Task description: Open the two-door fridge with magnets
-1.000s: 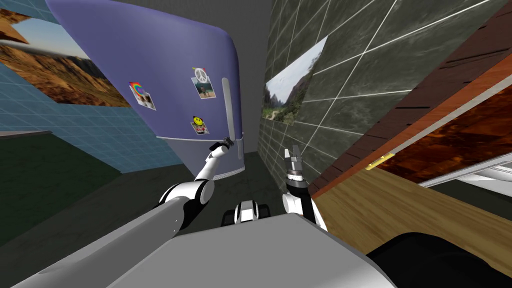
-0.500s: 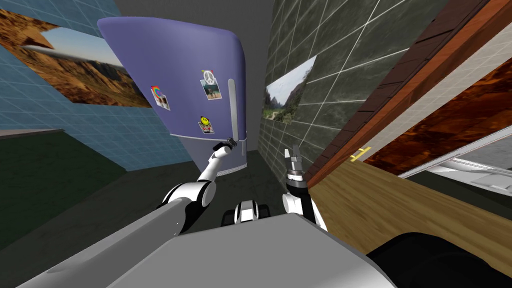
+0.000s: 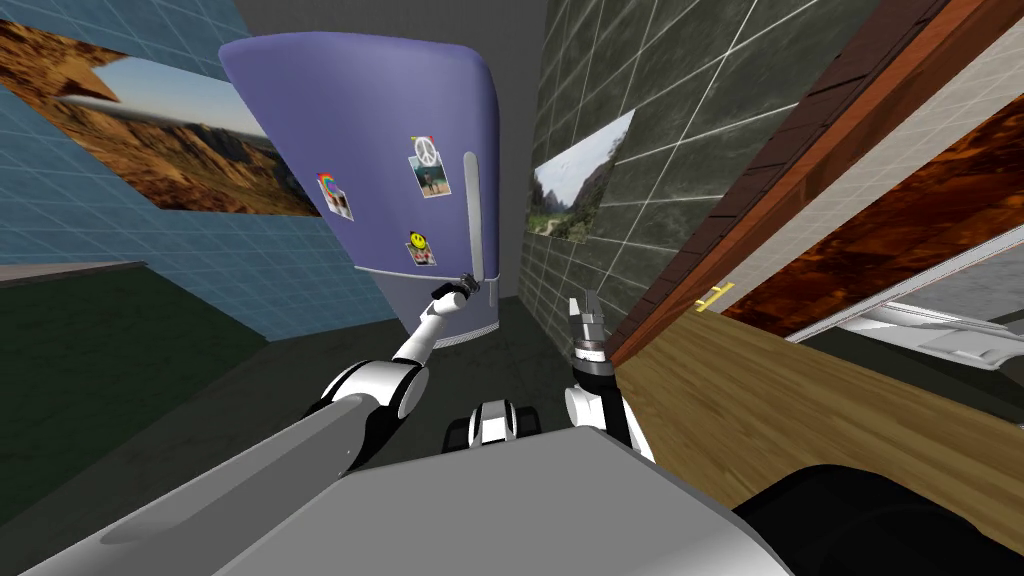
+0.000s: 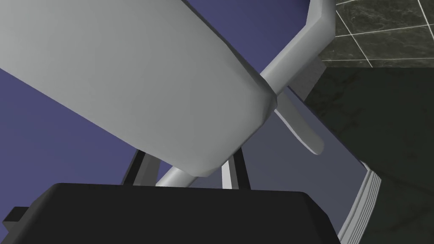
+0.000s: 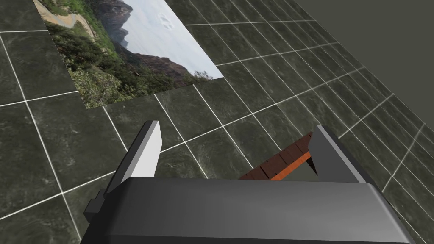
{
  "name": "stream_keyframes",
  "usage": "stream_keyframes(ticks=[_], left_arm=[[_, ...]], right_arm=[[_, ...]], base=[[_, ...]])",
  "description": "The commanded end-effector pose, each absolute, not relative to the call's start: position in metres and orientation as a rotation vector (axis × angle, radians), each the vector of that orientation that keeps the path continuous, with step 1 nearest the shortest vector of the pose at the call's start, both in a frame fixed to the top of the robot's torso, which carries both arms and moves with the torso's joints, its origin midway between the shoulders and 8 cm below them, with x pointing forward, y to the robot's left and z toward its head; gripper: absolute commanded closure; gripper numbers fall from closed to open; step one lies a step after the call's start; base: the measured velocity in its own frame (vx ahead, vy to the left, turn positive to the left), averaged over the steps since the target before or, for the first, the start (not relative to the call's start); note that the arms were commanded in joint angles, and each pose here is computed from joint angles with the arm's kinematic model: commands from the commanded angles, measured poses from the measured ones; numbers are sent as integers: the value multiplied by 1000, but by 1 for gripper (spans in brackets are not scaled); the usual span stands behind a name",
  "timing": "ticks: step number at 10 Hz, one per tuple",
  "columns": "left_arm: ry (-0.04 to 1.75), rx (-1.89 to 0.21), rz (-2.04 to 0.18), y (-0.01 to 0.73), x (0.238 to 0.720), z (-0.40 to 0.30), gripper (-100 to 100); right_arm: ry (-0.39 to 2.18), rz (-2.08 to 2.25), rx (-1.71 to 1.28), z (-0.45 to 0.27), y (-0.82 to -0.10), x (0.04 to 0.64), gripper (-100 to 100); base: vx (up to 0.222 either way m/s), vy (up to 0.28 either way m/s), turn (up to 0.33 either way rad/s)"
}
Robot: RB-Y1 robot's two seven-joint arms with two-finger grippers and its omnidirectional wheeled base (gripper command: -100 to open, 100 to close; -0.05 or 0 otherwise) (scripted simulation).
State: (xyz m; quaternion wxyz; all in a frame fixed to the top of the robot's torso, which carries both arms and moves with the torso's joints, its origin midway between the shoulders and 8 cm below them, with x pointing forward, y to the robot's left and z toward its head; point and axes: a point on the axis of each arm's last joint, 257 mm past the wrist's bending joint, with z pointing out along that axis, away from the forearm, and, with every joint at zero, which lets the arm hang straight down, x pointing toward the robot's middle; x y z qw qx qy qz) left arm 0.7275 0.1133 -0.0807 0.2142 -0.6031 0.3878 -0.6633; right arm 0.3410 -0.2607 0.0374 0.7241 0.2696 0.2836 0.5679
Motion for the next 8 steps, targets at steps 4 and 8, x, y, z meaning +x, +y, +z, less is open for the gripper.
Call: stream_keyframes(ticks=[4, 8], left_arm=[[1140, -1595, -1918, 74, 715, -57, 100], [1183, -1581, -1946, 56, 707, -56, 100]], right_arm=[[626, 1253, 595, 37, -261, 341, 0], [626, 1253, 595, 37, -261, 341, 0]], base=[[-89, 147, 4], [-83, 107, 11]])
